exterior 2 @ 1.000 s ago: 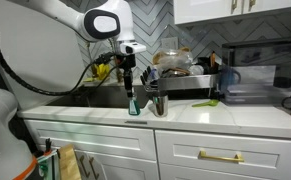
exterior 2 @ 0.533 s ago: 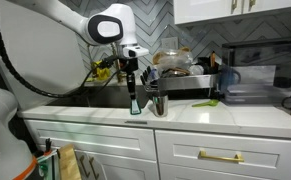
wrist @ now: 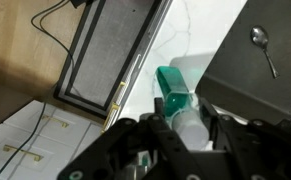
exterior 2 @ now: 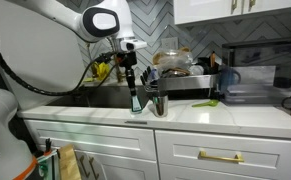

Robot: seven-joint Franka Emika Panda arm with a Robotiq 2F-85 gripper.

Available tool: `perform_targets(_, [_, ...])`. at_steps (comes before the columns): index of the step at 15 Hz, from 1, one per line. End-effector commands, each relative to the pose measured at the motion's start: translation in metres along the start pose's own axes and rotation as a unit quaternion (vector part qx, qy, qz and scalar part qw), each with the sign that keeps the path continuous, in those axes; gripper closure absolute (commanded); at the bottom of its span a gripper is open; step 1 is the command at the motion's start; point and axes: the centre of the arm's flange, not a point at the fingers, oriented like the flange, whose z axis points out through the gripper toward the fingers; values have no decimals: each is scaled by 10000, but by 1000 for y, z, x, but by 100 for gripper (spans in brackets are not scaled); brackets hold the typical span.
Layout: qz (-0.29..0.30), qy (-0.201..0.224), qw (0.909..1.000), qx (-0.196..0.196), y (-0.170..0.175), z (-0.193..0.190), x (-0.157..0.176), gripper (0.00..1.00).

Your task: Put the bottle with the blue liquid in the silver cup, then put the silver cup on the rack

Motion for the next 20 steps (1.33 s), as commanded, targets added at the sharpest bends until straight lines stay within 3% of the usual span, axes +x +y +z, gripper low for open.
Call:
perform_targets(1, [-224, 376, 9990, -68, 25, -46, -19, 87])
perform_targets(2, [-643, 710, 9954, -75, 28, -58, -25, 87])
perform_targets(3, [-276, 382, 9989, -69, 12, -35, -7, 87])
perform_targets(4, [-319, 479, 9983, -52, 14, -43, -9, 62])
perform_targets(6, [-318, 502, 9982, -46, 14, -45, -10, 62])
perform_targets(7, [-322, 451, 9984, -65, 13, -40, -9, 87])
perform_targets(14, [-71, 488, 9978, 442, 43, -81, 1, 87])
perform_targets(20, [432, 855, 9921, 807, 65, -107, 23, 87])
